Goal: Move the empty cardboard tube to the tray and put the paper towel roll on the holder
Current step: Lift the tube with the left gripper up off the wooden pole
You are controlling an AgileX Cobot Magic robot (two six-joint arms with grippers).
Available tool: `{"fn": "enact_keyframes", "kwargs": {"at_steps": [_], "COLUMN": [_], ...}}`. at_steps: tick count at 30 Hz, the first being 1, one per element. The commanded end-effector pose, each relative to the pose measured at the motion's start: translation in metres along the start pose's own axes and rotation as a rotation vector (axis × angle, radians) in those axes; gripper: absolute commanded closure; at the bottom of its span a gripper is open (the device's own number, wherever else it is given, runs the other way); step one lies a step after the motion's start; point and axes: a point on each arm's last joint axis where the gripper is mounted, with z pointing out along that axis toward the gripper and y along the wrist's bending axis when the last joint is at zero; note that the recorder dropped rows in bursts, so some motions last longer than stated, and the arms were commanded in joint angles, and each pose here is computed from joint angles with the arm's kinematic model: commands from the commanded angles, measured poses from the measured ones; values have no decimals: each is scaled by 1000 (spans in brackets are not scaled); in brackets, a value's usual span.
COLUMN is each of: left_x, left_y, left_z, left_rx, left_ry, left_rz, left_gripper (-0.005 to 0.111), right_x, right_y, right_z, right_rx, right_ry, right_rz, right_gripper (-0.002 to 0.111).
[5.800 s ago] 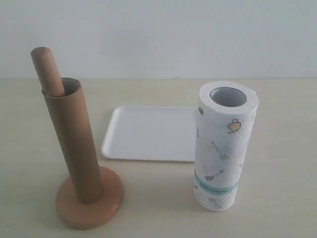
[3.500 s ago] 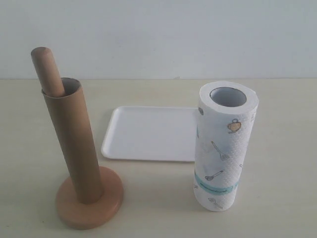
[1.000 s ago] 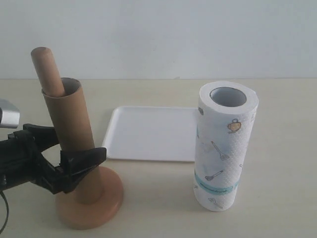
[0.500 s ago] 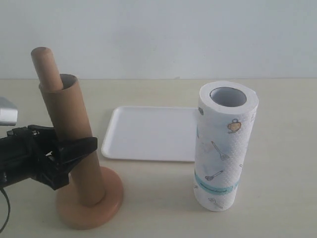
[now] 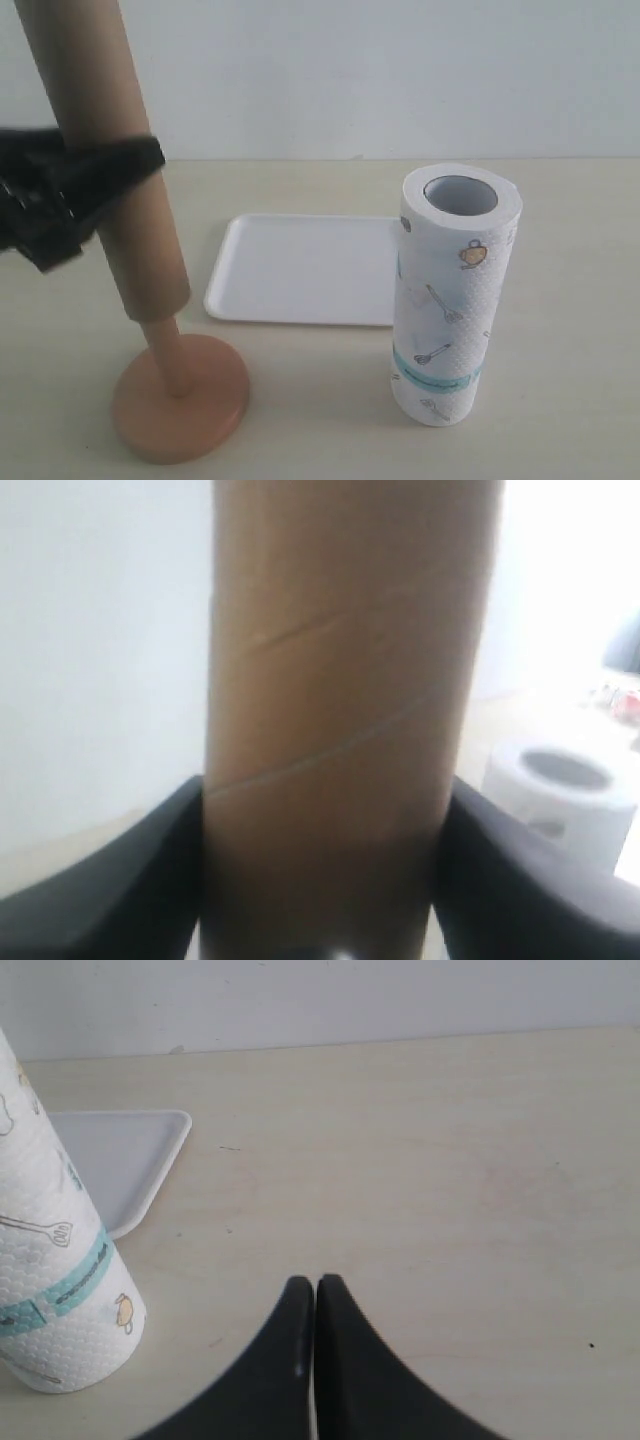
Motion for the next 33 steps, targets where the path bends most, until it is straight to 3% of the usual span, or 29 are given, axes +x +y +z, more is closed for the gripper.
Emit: {"fn": "enact_keyframes", "kwargs": {"at_steps": [1,8,13,17,24,33], "left_x": [-63,-154,-194,-205,-212,-195], "left_y": [-17,-33,-39,-29,3,17], "left_z": [-4,-16,-9,9,60,114], "left_rx": [41,-56,-43,-36,-36,214], "left_ry": [-90,-112,-114,-51,5,115], "left_rz": [21,204,296,300,245,164], "left_gripper": [103,103,103,103,103,103], "right_x": [-1,-1,-1,-1,-1,-1], "right_y": [0,0,0,0,0,0], "right_z": [0,0,0,0,0,0], "right_rx": [-1,-1,-1,-1,-1,-1], "right_ry": [-10,-10,-10,-10,-10,-10], "right_rz": [-7,-7,-7,-7,-7,-7], "right_gripper": [108,108,108,108,108,108]}}
